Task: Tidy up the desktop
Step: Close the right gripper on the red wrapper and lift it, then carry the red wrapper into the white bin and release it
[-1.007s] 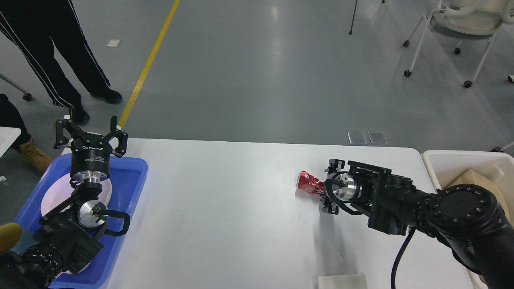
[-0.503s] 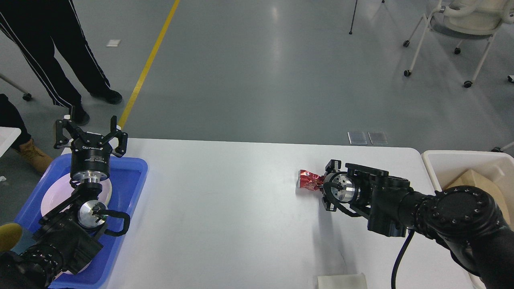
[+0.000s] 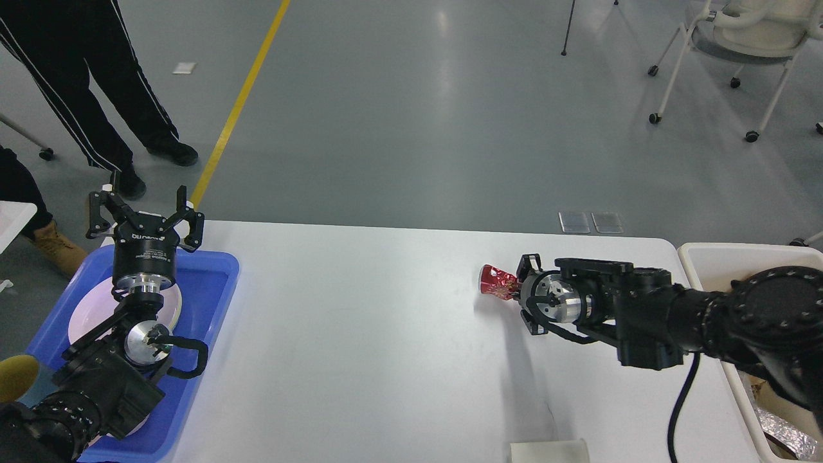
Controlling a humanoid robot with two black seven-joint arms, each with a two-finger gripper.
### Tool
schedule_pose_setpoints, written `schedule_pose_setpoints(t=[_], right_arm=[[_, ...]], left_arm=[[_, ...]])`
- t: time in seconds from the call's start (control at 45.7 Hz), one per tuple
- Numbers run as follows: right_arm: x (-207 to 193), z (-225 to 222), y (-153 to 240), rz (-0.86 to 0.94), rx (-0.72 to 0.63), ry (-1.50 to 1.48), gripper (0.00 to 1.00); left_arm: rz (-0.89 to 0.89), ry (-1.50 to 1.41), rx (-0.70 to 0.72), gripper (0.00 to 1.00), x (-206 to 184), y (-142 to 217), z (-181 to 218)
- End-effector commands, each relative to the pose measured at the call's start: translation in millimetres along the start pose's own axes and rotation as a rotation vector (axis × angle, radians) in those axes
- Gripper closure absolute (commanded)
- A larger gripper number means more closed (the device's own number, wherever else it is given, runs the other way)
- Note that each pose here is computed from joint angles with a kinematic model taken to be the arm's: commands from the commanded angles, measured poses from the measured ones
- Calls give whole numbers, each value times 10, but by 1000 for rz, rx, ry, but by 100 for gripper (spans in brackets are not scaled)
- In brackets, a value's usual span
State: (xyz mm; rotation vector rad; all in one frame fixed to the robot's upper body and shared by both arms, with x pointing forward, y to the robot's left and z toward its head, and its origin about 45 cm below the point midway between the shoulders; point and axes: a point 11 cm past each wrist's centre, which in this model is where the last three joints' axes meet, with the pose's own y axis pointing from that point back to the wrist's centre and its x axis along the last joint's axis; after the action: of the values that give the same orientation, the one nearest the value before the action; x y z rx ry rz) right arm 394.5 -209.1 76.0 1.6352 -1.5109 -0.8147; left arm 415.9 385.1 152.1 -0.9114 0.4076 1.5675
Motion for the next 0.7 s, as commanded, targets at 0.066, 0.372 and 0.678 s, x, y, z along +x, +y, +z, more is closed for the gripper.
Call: schedule_pose_setpoints(t=[0.066,0.372,0.678], right_arm=[[368,200,512,-36,-50,393,100],[732,-481,1722,-114,73,764,100],[-267,-1154,2828,-579,192,1325,100]], left_arm=[[1,0,1,3,6,6,-1],[1,0,1,3,6,6,-1],[1,0,1,3,6,6,-1]])
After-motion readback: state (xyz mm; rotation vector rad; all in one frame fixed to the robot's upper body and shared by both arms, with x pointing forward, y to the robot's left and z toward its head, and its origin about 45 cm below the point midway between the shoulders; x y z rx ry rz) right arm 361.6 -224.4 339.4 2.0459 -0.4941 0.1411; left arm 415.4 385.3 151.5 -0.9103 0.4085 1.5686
